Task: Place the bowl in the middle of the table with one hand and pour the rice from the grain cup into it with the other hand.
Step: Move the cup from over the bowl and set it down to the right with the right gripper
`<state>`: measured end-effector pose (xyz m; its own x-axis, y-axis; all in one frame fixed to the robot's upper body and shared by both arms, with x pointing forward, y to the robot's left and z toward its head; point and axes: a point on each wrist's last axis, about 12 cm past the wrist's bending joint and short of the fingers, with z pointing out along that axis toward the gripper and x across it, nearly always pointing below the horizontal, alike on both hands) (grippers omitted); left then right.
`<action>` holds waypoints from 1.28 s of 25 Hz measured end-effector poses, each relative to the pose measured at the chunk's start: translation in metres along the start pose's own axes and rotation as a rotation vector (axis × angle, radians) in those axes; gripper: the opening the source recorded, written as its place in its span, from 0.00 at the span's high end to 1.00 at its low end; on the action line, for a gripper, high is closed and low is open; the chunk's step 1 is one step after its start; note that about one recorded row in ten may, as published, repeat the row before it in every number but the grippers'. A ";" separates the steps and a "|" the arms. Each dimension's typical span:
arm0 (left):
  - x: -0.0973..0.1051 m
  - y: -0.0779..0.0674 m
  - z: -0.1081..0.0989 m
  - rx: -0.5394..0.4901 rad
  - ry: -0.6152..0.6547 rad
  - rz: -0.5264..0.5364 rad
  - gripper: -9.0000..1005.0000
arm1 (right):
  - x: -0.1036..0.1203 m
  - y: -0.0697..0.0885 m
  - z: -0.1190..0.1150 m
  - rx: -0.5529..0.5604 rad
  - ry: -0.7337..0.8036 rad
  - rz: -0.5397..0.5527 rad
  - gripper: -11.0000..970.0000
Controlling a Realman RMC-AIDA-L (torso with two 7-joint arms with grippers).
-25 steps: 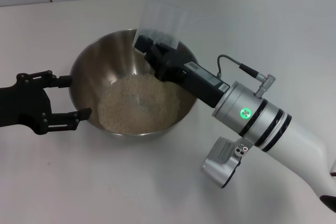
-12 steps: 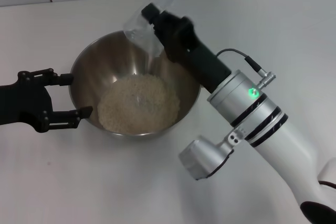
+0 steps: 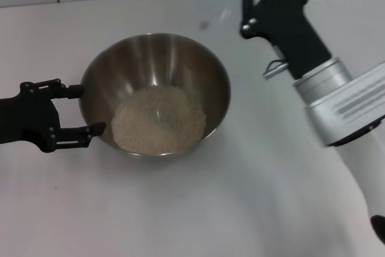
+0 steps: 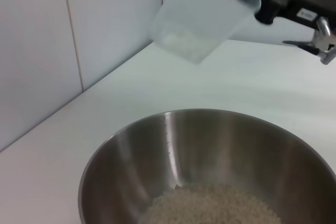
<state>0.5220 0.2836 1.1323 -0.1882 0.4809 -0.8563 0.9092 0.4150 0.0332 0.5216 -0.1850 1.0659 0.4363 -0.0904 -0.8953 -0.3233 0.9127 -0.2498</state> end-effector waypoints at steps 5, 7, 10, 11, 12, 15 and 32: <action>0.001 0.000 -0.002 -0.004 0.001 -0.001 0.18 | 0.010 -0.032 -0.014 0.091 0.030 0.144 0.91; 0.001 0.000 -0.002 -0.003 0.002 -0.001 0.18 | 0.017 -0.043 -0.018 0.129 0.075 0.160 0.91; 0.001 -0.001 -0.001 -0.001 0.002 -0.002 0.18 | 0.030 -0.050 -0.022 0.162 0.174 0.172 0.90; 0.001 -0.001 -0.001 -0.001 0.002 -0.002 0.18 | 0.034 -0.051 -0.022 0.164 0.208 0.171 0.90; 0.001 -0.001 -0.001 -0.001 0.001 -0.001 0.18 | 0.038 -0.052 -0.022 0.164 0.249 0.169 0.90; 0.000 0.000 0.000 0.001 0.000 -0.001 0.18 | 0.049 -0.053 -0.019 0.147 0.341 0.173 0.90; 0.000 0.000 0.000 0.002 -0.001 0.000 0.18 | 0.071 -0.040 -0.015 0.031 0.558 0.189 0.88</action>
<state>0.5221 0.2832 1.1323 -0.1879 0.4805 -0.8566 0.9100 0.4134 0.0323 0.5530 -0.2343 1.0070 -0.1371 -0.1135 -0.9840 -0.3241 0.9439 -0.0637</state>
